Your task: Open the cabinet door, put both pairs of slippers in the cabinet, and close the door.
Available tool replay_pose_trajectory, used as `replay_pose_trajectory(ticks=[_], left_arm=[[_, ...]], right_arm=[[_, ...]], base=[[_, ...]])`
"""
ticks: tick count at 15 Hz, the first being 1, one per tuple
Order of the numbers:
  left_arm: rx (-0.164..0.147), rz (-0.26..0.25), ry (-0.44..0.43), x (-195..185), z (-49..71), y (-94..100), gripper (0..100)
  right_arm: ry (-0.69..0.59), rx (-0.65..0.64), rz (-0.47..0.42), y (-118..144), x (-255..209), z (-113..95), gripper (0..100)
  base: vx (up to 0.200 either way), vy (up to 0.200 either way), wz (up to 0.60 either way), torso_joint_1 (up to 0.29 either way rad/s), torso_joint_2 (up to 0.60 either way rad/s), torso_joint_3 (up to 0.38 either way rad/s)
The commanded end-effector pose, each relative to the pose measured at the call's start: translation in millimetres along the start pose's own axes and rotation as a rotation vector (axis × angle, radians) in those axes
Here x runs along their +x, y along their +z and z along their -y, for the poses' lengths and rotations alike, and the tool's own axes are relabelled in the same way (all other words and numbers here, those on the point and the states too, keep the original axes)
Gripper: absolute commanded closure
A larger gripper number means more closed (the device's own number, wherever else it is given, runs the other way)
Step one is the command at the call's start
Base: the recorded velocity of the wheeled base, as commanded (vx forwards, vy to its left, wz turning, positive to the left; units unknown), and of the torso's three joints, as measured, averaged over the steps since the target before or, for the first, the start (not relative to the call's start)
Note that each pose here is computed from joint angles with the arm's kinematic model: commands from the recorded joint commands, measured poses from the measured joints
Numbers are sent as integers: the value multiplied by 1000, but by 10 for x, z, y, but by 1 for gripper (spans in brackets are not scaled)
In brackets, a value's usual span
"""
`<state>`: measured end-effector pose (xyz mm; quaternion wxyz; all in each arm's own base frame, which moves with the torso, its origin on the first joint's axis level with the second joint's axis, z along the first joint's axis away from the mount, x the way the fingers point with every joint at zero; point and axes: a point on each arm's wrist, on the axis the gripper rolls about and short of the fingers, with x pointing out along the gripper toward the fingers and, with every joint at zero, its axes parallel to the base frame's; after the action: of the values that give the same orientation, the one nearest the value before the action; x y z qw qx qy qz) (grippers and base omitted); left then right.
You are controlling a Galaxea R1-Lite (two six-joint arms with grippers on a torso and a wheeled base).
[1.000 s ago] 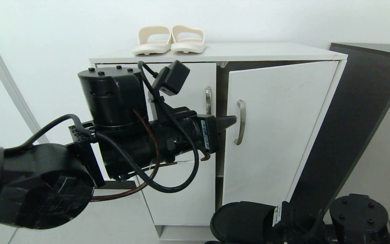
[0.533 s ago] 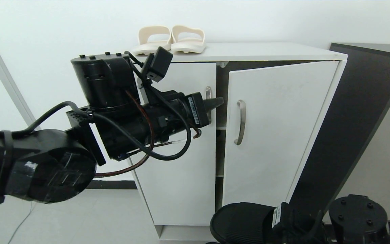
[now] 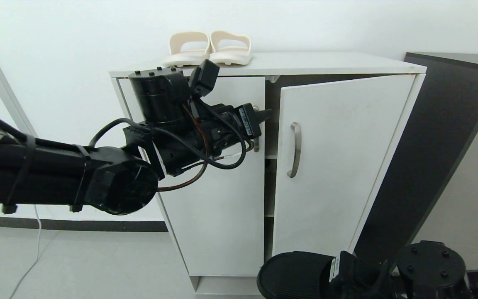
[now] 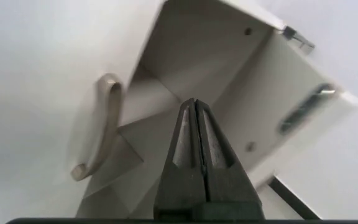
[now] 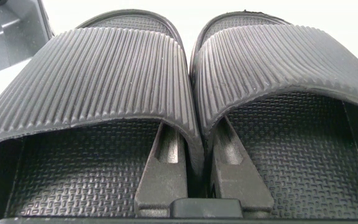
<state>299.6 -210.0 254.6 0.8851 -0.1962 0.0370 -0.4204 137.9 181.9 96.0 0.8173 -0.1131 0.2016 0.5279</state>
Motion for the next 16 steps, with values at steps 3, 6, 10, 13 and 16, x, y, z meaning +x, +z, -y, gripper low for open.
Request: replay_pose_trajectory(ticks=[3,6,10,13,16], left_arm=[[-8,-34,21,75,-89,-136,100],[-6,-47,28,95,-119,-188,100],[8,-56,29,103,-123,-221,100],[65,-96,-67,119,271,-462,100],[93,-59,-86,125,530,-527,100]], right_arm=[[15,0,-12,-17,31,-35,100],[39,-7,-22,-36,35,-96,100],[63,-16,-35,-68,31,-159,100],[76,-19,-45,-92,26,-189,100],[95,-30,-47,-106,3,-241,100]], base=[[0,0,0,0,0,0],[0,0,0,0,0,0],[-200,0,0,6,4,1],[-200,0,0,-1,4,5],[-200,0,0,2,-4,2]])
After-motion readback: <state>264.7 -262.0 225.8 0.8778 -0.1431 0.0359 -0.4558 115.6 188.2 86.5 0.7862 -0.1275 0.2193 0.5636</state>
